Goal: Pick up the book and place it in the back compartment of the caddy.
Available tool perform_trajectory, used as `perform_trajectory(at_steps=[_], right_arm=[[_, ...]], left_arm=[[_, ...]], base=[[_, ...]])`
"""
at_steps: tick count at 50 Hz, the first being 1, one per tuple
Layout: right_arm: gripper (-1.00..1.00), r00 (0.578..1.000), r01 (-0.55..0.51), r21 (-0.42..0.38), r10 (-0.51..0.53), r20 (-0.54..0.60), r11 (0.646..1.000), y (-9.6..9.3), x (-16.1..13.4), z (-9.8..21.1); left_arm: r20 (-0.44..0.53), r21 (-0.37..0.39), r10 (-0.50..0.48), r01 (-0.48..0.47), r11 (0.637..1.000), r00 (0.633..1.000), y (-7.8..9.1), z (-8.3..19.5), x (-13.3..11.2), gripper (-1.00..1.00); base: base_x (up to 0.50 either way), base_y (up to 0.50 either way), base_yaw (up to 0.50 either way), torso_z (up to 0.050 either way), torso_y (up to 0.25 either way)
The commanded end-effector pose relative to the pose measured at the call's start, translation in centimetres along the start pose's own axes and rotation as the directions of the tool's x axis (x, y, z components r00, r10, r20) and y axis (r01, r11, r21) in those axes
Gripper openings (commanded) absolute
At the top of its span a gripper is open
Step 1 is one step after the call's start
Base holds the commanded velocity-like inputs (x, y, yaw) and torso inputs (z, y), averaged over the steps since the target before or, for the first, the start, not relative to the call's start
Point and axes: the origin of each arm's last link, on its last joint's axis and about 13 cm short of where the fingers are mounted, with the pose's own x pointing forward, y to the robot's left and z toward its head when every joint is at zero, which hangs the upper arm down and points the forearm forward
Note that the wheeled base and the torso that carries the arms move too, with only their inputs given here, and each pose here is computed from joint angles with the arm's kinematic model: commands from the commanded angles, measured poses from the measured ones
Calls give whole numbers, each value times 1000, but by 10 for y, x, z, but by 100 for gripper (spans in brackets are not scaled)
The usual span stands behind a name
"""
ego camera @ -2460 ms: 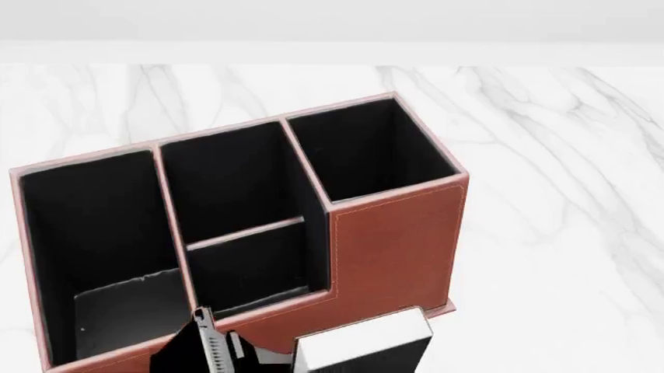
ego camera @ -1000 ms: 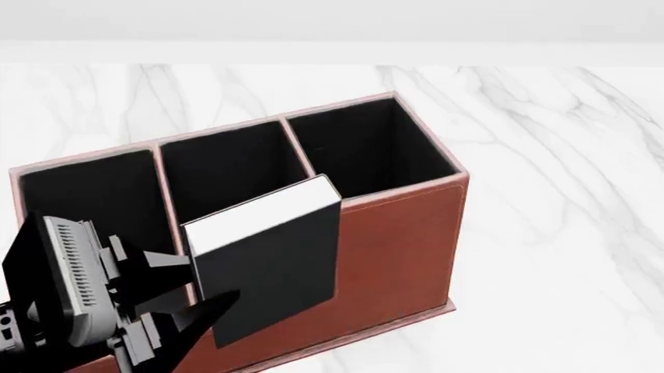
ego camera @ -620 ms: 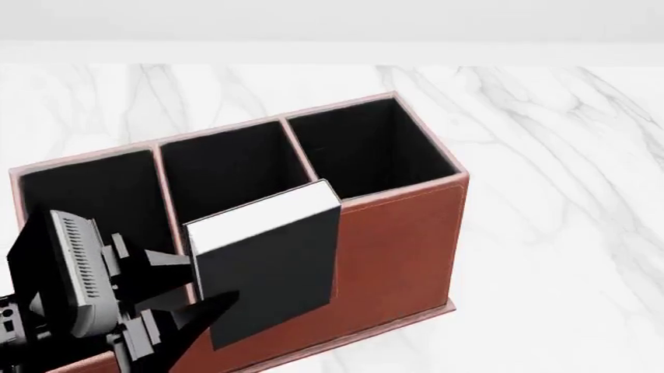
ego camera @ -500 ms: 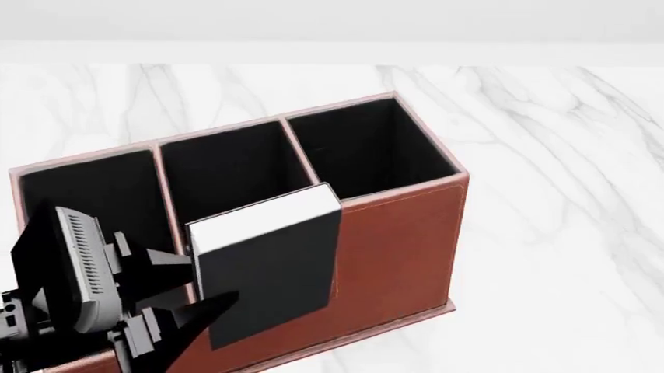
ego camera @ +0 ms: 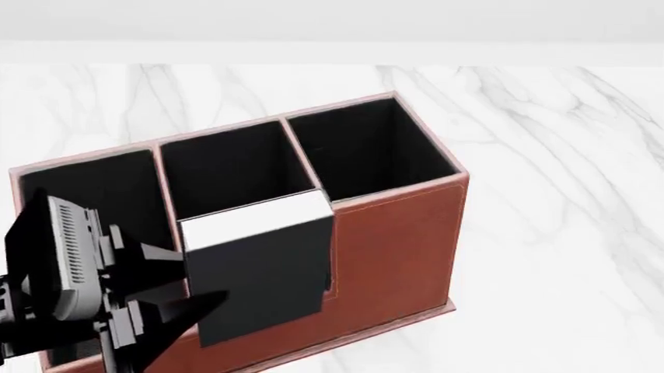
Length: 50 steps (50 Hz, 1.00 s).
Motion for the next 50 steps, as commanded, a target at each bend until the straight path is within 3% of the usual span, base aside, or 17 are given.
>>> perform_trajectory(at_steps=[1, 34, 50], right_arm=[[100, 1000, 0, -2, 0, -6, 1000, 0, 0, -2], [100, 1000, -4, 2, 4, -9, 1000, 0, 0, -2], [100, 1000, -7, 2, 7, -11, 1000, 0, 0, -3]], left_arm=[[81, -22, 4, -3, 1000, 997, 14, 8, -2, -100], [54, -8, 32, -32, 999, 998, 48, 17, 5, -100], [46, -41, 36, -34, 999, 998, 63, 10, 14, -100]], base=[[0, 0, 0, 0, 0], [0, 0, 0, 0, 2], [0, 0, 0, 1, 1]])
